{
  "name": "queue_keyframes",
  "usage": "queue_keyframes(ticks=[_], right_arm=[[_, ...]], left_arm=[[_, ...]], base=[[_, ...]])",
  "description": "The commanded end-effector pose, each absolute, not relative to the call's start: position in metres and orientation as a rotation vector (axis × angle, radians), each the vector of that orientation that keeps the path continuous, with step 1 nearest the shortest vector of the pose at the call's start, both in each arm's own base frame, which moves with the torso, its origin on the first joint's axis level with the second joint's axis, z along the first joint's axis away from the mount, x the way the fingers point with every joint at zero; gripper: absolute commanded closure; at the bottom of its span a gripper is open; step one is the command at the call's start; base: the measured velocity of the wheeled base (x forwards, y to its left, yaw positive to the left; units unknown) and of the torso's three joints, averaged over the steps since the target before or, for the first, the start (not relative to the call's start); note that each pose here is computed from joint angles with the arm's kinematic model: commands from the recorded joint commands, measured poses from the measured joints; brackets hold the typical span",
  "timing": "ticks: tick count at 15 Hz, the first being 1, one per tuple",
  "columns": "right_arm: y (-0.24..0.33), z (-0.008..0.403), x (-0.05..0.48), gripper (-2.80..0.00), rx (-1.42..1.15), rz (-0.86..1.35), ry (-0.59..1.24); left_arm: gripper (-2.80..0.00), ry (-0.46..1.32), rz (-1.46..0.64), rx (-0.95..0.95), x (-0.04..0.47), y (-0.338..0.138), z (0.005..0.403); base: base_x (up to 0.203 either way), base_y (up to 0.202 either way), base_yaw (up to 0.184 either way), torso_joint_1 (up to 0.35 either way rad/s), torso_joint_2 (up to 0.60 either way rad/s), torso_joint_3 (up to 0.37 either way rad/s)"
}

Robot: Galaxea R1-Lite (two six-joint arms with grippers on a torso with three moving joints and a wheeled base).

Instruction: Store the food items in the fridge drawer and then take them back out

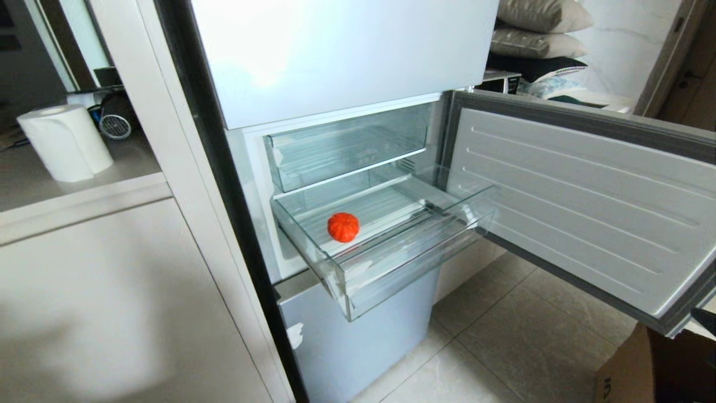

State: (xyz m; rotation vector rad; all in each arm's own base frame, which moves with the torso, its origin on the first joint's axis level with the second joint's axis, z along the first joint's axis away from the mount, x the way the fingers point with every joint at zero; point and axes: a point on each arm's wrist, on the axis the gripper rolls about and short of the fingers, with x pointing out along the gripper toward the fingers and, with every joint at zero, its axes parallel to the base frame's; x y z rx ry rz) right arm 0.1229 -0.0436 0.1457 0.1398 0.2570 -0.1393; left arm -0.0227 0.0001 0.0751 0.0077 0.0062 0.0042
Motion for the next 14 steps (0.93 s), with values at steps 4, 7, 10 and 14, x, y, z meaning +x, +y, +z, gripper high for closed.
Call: queue_keyframes(ticks=[4, 7, 10, 14], right_arm=[[-0.044, 0.144, 0.123, 0.00, 0.141, -0.146, 0.262], [-0.045, 0.149, 0.125, 0.00, 0.134, -0.149, 0.246], [-0.046, 0.155, 0.128, 0.00, 0.125, -0.147, 0.226], [-0.050, 0.161, 0.138, 0.00, 0.109, -0.142, 0.186]], left_arm=[[0.00, 0.006, 0.005, 0.008, -0.023, 0.000, 0.075], [0.00, 0.007, 0.005, 0.008, -0.023, 0.000, 0.075], [0.00, 0.006, 0.005, 0.007, -0.023, 0.000, 0.075], [0.00, 0.007, 0.005, 0.008, -0.023, 0.000, 0.075]], base=[[-0.002, -0.010, 0.162, 0.003, 0.00, 0.003], [0.000, -0.010, 0.175, 0.006, 0.00, 0.002], [0.001, -0.008, 0.173, 0.002, 0.00, 0.003], [0.002, -0.009, 0.160, 0.001, 0.00, 0.004]])
